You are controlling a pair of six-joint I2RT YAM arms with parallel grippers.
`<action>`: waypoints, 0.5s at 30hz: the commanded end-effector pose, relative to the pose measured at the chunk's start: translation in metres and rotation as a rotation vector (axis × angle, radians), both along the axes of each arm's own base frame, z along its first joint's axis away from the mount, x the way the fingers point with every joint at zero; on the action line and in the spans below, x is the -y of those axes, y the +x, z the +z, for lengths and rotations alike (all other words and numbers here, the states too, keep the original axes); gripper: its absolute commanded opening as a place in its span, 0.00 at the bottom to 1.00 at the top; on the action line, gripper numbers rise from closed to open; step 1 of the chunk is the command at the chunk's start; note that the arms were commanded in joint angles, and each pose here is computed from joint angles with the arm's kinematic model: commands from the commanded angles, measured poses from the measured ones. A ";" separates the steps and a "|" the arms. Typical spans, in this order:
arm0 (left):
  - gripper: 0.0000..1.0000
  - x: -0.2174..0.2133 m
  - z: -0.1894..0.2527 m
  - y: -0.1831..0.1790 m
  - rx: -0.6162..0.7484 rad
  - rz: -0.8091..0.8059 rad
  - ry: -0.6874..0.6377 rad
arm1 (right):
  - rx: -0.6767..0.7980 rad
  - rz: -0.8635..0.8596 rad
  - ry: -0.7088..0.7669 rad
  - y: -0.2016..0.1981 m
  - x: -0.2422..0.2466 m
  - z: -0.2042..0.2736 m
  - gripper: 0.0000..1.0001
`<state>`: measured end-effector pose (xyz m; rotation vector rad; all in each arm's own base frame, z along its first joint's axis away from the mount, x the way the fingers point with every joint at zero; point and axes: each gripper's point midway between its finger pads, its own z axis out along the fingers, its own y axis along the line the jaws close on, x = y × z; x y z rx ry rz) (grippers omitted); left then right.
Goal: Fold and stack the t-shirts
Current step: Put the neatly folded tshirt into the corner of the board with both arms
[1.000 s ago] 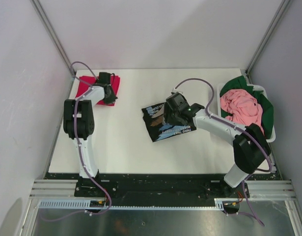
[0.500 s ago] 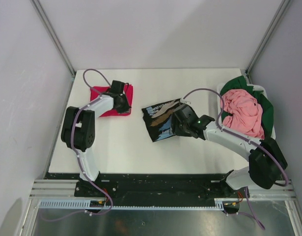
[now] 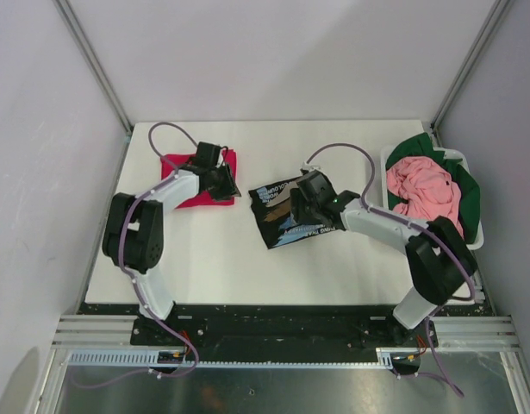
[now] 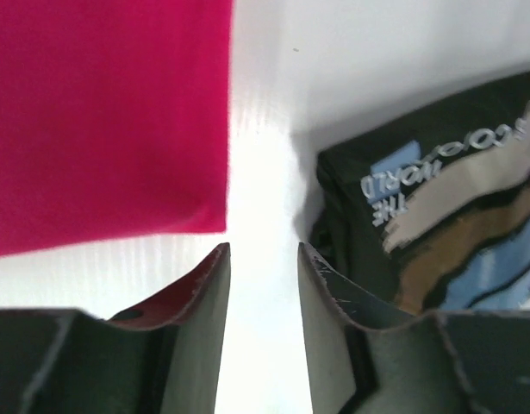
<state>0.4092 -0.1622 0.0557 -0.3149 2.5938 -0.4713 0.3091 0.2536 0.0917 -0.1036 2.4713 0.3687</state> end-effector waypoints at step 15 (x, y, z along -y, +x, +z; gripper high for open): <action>0.33 0.045 0.037 -0.091 0.042 -0.184 -0.214 | -0.177 0.077 -0.120 -0.053 -0.049 -0.064 0.65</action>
